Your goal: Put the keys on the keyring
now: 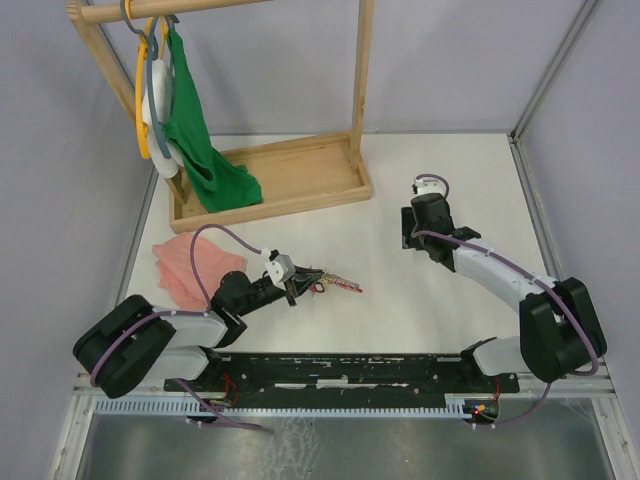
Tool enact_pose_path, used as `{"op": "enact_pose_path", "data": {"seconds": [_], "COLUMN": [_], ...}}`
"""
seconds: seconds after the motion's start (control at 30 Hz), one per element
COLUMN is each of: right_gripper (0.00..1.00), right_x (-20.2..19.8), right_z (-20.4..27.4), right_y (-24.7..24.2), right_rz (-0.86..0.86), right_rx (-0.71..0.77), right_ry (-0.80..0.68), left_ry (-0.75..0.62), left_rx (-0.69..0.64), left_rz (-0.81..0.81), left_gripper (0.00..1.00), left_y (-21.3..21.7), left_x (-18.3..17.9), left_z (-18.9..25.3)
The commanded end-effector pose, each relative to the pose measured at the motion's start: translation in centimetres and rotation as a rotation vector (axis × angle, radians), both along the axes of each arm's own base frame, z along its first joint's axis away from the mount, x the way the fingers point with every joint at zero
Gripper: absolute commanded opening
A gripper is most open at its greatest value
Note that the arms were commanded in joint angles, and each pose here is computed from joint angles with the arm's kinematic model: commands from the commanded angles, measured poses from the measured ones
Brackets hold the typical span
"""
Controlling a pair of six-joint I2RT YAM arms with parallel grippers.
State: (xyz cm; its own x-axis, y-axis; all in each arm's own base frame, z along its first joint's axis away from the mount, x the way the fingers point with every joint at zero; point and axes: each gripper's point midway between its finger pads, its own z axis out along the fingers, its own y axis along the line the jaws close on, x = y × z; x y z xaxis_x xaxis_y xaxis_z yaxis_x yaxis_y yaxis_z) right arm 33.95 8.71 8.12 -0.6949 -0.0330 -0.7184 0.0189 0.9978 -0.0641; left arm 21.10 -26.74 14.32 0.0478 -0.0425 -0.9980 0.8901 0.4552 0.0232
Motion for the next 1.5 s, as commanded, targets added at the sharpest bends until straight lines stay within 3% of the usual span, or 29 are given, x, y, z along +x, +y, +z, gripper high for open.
{"op": "enact_pose_path", "data": {"seconds": [0.0,0.5,0.8,1.07,1.37,1.47], "right_gripper": [0.63,0.62,0.6,0.54,0.52,0.53], "right_x": [2.7,6.6,3.5,0.2,-1.5,-2.2], "right_z": [0.7,-3.1,-6.0,-6.5,-4.4,-3.4], "right_y": [-4.0,-10.4,-9.3,-6.1,-3.8,-3.5], "right_rz": [-0.226,-0.339,-0.346,-0.314,-0.185,-0.126], "right_rx": [0.007,0.168,0.247,0.368,0.243,0.123], "right_ry": [-0.038,0.096,0.264,0.305,0.313,0.335], "left_ry": [-0.013,-0.015,-0.021,-0.023,-0.02,-0.018], "left_rx": [0.029,0.071,0.072,0.07,0.08,0.083], "left_rz": [0.063,0.009,-0.003,-0.014,-0.025,-0.031], "left_gripper": [0.03,0.03,0.03,0.03,0.03,0.03], "left_y": [0.6,0.1,0.0,-0.2,-0.3,-0.4], "left_x": [1.2,0.7,0.5,0.4,0.3,0.2], "left_z": [0.4,-0.3,-0.3,-0.2,-0.5,-0.5]}}
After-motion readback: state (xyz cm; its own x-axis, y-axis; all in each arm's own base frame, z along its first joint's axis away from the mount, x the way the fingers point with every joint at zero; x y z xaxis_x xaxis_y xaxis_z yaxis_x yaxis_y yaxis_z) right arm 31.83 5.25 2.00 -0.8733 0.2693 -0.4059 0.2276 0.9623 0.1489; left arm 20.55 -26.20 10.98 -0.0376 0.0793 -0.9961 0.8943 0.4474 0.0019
